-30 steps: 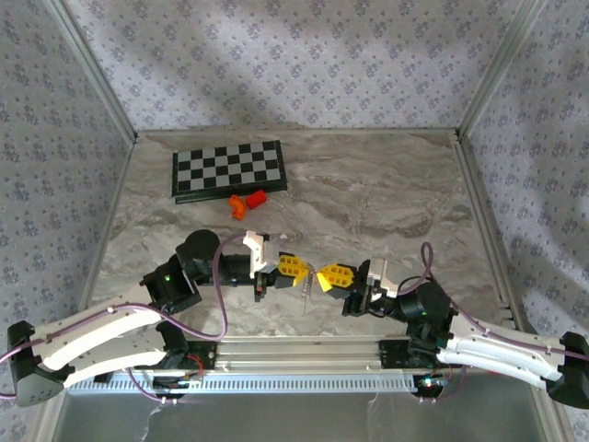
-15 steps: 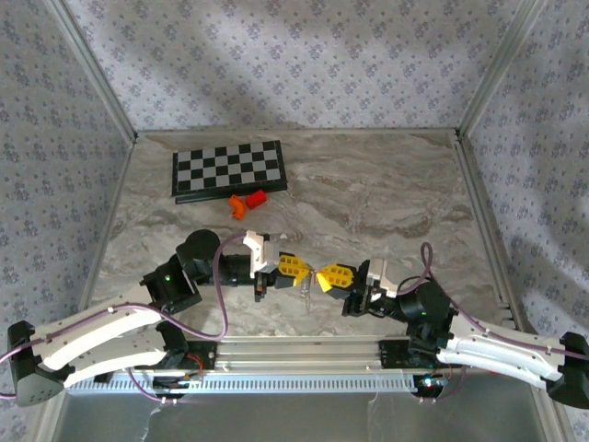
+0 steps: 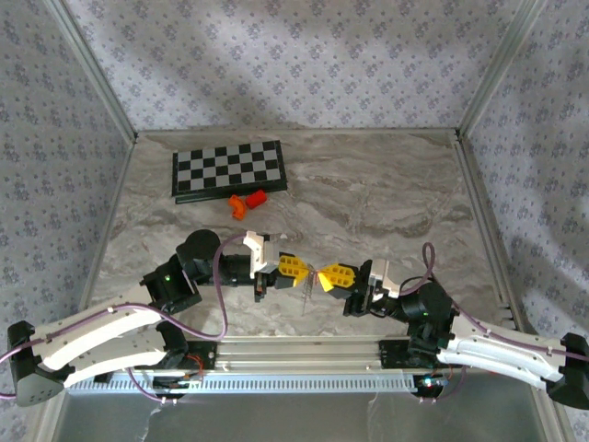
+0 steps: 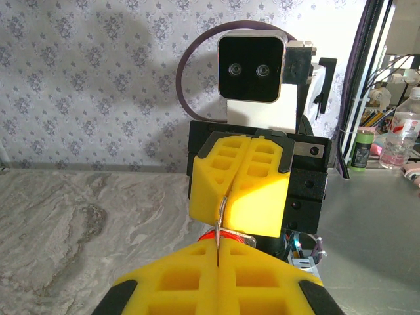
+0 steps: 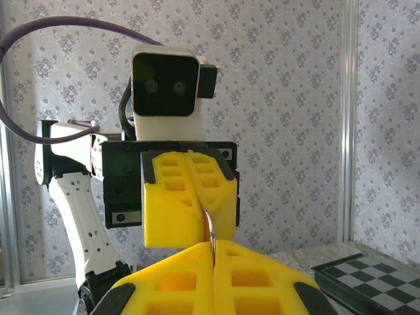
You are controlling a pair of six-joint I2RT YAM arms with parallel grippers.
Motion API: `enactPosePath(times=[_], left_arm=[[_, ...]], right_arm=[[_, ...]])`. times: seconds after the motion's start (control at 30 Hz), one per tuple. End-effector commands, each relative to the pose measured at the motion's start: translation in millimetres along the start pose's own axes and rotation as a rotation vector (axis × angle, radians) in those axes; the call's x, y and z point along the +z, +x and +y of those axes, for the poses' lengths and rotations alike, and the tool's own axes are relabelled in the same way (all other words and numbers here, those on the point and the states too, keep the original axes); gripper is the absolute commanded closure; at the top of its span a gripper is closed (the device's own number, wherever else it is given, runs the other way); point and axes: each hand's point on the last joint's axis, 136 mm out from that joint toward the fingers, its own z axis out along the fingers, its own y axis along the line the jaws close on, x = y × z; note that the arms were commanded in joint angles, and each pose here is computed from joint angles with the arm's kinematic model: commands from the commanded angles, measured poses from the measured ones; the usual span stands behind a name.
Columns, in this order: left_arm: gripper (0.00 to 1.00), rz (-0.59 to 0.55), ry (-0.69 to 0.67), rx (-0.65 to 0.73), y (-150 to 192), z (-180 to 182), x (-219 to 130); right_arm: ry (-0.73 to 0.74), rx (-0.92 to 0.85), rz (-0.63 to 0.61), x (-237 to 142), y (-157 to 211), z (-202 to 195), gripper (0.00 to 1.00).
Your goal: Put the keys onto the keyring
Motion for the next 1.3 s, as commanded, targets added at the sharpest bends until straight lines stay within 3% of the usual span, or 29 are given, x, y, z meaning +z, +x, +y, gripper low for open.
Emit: enactPosePath(times=[0.0,1.27], left_arm=[[1.0,-0.063,0.042,0.049,-27.3,-11.2,-2.9],[1.0,-0.056,0.038,0.054,-25.4,-9.7,-0.6]], right_arm=[[0.007,-0.009,-0.045,-0.4,-12.7,-0.5,1.0],[-0.015,0.025,-0.023,-3.2,-8.0,4.7,1.0]])
